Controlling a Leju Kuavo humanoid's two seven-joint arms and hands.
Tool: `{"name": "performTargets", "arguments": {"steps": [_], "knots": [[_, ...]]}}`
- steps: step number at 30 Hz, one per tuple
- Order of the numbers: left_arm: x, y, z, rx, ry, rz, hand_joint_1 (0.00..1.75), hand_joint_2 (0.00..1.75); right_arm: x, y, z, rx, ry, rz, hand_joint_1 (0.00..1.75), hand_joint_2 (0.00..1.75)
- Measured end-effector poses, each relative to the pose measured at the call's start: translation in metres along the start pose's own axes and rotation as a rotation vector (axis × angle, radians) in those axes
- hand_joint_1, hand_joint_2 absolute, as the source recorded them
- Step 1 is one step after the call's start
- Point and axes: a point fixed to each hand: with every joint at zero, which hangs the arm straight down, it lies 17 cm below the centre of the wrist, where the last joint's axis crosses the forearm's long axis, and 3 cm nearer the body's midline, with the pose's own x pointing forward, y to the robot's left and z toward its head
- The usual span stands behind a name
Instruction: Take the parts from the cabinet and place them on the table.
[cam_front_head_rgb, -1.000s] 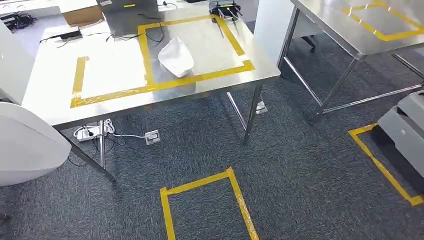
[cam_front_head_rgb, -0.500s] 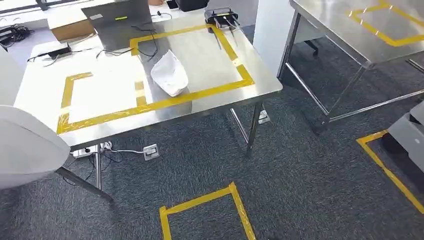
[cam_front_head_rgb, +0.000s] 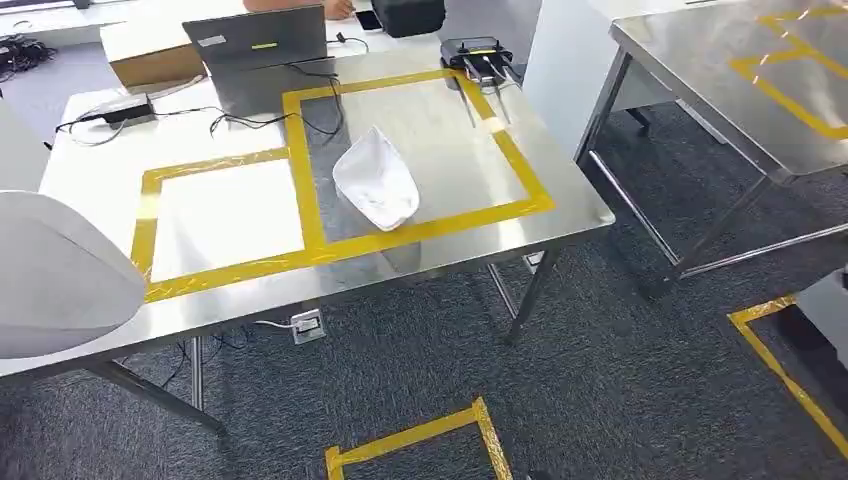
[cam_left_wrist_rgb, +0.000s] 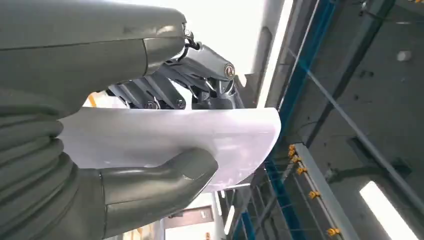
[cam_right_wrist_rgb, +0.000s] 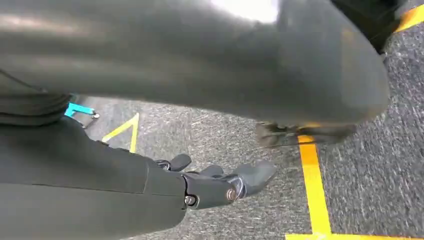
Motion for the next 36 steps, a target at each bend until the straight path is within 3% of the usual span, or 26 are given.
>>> {"name": "performTargets", "arguments": {"steps": [9,12,17,22,26,31,36], "knots": [[-0.035,0.022,-0.012,0.036,0.066,0.006,1.75,1.75,-0.008,-0.007,0.000,-0.013,0.010,-0.007,0.00,0.00],[-0.053,0.043,-0.019,0.057,0.133,-0.059,1.75,1.75,-0.003,-0.005,0.000,-0.010,0.004,-0.008,0.00,0.00],[-0.123,0.119,-0.011,0.128,0.399,-0.541,1.75,1.75,-0.001,-0.005,0.000,-0.009,0.003,0.001,0.00,0.00],[-0.156,0.197,-0.026,0.156,0.528,-0.925,1.75,1.75,-0.001,-0.004,0.000,-0.010,0.003,0.025,0.00,0.00],[-0.183,0.225,-0.048,0.130,0.615,-1.164,1.75,1.75,0.000,-0.005,0.000,-0.012,-0.001,0.028,0.00,0.00],[-0.233,0.192,-0.056,-0.014,0.656,-1.308,1.75,1.75,0.003,-0.006,0.000,-0.018,-0.002,0.027,0.00,0.00],[-0.306,0.081,-0.038,-0.318,0.604,-1.296,1.75,1.75,0.002,-0.006,0.000,-0.021,0.005,0.033,0.00,0.00]]}}
